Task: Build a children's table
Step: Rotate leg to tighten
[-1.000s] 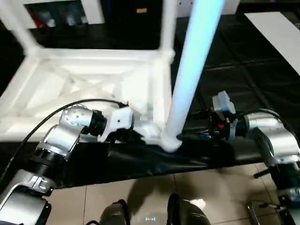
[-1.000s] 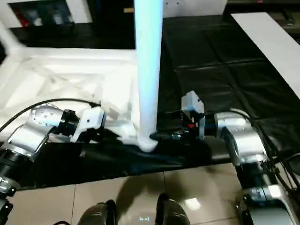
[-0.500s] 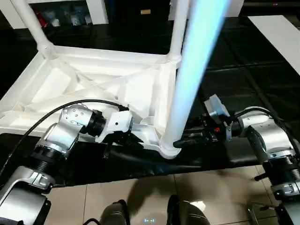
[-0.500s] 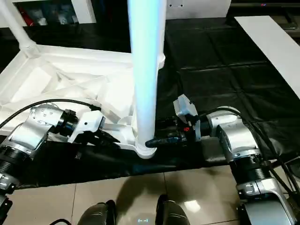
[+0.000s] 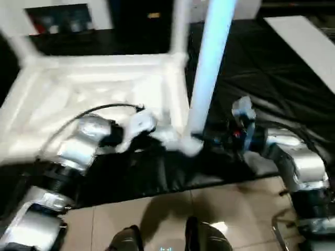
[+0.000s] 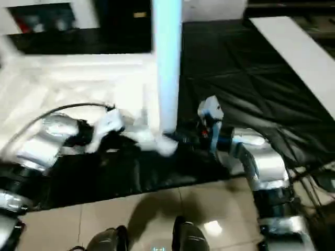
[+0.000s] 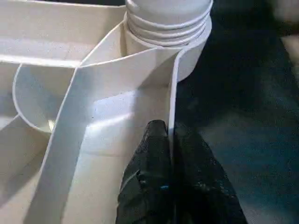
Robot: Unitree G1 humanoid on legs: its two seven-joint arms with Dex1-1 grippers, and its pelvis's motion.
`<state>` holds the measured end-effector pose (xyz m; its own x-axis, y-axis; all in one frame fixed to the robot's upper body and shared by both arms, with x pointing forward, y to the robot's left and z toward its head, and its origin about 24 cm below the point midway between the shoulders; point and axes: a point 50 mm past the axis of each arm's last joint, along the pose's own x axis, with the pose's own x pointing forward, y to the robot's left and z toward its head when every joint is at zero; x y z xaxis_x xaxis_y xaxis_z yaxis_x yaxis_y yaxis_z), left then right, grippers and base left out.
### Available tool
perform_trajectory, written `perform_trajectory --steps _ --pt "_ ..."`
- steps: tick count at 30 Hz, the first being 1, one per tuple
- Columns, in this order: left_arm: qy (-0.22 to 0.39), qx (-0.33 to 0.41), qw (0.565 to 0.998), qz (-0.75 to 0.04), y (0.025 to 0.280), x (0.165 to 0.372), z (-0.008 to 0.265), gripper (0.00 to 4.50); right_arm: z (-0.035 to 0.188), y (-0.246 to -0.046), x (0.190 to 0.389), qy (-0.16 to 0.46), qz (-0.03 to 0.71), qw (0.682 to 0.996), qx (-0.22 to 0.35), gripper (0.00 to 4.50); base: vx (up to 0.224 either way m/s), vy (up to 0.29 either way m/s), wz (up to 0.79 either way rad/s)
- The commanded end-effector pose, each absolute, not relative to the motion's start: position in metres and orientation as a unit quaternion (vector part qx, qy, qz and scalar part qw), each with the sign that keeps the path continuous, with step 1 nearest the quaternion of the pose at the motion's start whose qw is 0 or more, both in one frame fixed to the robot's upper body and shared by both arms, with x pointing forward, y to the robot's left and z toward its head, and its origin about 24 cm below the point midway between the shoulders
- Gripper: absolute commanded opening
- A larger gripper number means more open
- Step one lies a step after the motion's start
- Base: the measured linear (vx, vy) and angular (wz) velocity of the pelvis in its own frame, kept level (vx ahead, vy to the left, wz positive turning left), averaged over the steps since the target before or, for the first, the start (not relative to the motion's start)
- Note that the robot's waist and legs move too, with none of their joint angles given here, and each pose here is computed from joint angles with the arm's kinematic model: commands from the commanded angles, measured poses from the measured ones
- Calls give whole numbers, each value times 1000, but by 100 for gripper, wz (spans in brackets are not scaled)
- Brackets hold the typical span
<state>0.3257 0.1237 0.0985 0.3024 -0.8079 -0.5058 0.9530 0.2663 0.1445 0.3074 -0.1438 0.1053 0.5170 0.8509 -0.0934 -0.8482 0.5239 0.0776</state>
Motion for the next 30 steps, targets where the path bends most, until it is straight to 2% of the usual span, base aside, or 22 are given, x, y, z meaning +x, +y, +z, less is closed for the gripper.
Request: perform_trajectory --steps 1,2,5,6,7,10,11,12,15,18,20,22,27,28,30 --pt "128 195 787 -572 94 323 107 0 98 -104 298 75 540 838 23 188 0 0 0" --pt "121 185 812 -540 79 326 109 0 96 -90 303 74 472 877 46 188 0 0 0" --pt "118 168 838 -505 67 331 113 0 95 -78 310 77 397 912 68 188 0 0 0" --pt "113 170 858 -472 60 335 116 0 94 -68 315 79 357 927 86 188 0 0 0" --pt "110 167 867 -456 54 337 118 0 93 -59 319 91 325 934 113 188 0 0 0" --pt "106 168 870 -450 48 337 121 0 97 -52 322 79 299 943 120 188 0 0 0" --pt "107 169 869 -452 48 336 121 0 98 -52 322 75 299 944 116 223 0 0 0" --pt "107 169 869 -452 48 336 121 0 98 -53 323 73 296 946 112 223 0 0 0" --pt "114 183 863 -457 56 334 117 0 94 -67 325 73 283 950 107 268 0 0 0" --pt "125 197 859 -455 72 332 111 0 92 -98 326 55 279 958 35 293 0 0 0" --pt "127 200 858 -455 74 332 110 0 92 -103 326 51 278 959 23 306 0 0 0" --pt "131 213 849 -466 85 331 106 0 98 -120 327 33 308 951 -4 332 0 0 0" --pt "129 228 826 -499 100 328 104 0 103 -140 321 33 391 918 -51 361 0 0 0" --pt "128 237 812 -517 106 326 103 0 105 -144 316 35 439 896 -61 361 0 0 0" --pt "117 248 785 -555 111 321 102 0 108 -149 312 36 481 873 -65 361 0 0 0"
